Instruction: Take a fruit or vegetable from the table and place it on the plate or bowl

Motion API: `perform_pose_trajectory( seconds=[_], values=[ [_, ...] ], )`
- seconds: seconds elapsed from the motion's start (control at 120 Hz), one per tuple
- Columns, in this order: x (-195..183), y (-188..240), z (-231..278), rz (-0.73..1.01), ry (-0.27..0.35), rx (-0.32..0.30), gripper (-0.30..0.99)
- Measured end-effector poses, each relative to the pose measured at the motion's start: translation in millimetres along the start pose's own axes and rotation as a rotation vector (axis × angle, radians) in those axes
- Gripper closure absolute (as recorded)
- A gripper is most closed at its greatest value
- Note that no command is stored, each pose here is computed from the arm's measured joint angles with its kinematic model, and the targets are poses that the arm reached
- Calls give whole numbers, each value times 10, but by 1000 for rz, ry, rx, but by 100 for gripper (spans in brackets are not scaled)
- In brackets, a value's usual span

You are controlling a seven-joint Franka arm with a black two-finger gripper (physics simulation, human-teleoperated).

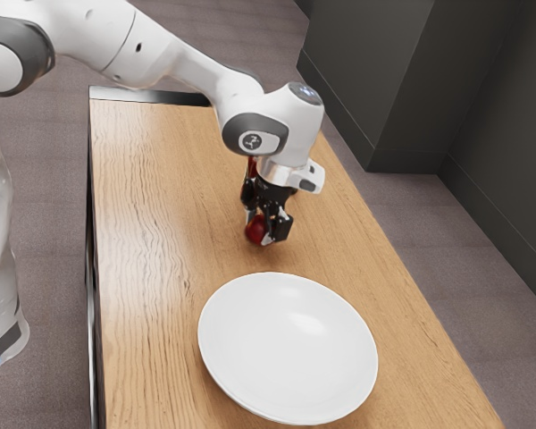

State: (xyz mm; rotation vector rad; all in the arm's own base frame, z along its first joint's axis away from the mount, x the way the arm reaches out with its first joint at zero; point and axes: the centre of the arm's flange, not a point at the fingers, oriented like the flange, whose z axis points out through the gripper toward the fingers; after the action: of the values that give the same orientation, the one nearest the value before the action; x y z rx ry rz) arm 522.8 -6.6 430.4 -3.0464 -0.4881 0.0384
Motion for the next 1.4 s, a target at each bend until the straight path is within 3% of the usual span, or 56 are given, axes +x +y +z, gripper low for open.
perform_pose_trajectory(
  seconds=[0.058,0.15,0.292,0.467,0.642,0.8,0.833,0.917,1.0,1.208,1.267,1.4],
  values=[
    [51,16,-197,4,27,-1,47],
    [116,224,-787,37,92,13,46],
    [30,1089,-1334,164,116,24,45],
    [-395,2301,-1574,356,74,51,45],
    [-508,2351,-1327,339,-20,141,46],
    [-545,2522,-1036,345,-80,144,46],
    [-541,2534,-1013,342,-84,143,45],
    [-532,2541,-1020,335,-82,136,26],
    [-531,2537,-1059,328,-73,132,14],
    [-430,2434,-1077,300,-68,131,3],
    [-151,2074,-1200,240,-49,127,2],
    [355,729,-1885,55,66,136,1]
  ],
)
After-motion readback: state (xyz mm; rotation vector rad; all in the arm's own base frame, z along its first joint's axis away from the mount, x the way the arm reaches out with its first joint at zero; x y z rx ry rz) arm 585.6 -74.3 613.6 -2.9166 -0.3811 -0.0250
